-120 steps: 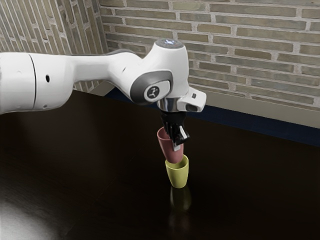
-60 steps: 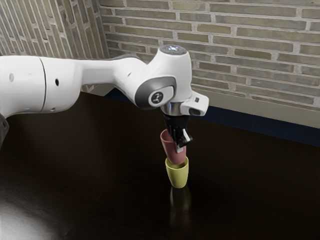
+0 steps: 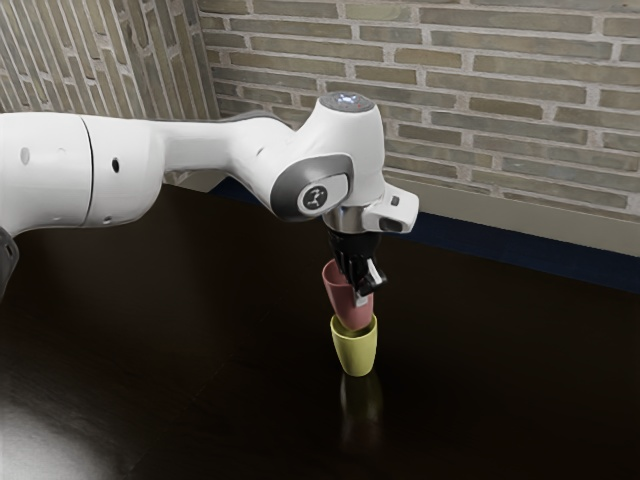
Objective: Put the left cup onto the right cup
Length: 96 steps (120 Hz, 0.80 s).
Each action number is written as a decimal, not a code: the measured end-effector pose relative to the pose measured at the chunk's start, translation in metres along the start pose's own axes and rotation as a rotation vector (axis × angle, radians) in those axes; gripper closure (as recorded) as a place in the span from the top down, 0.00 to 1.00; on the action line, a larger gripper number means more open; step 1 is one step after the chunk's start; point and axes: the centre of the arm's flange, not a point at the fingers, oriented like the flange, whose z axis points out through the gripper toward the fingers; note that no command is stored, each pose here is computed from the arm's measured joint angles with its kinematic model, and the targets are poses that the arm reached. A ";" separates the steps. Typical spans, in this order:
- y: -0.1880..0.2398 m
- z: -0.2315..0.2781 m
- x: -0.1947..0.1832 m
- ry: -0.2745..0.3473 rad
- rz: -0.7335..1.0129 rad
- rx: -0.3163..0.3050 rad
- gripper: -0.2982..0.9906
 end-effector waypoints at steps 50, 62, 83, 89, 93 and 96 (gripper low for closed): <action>0.009 0.007 0.000 -0.013 0.004 -0.011 0.16; 0.010 0.012 -0.001 -0.021 0.002 -0.013 0.16; 0.010 0.017 -0.001 -0.030 0.000 -0.018 0.22; 0.010 0.019 -0.001 -0.035 -0.002 -0.024 0.30; 0.011 0.020 -0.002 -0.036 -0.004 -0.028 0.36; 0.011 0.020 -0.002 -0.037 -0.005 -0.031 0.41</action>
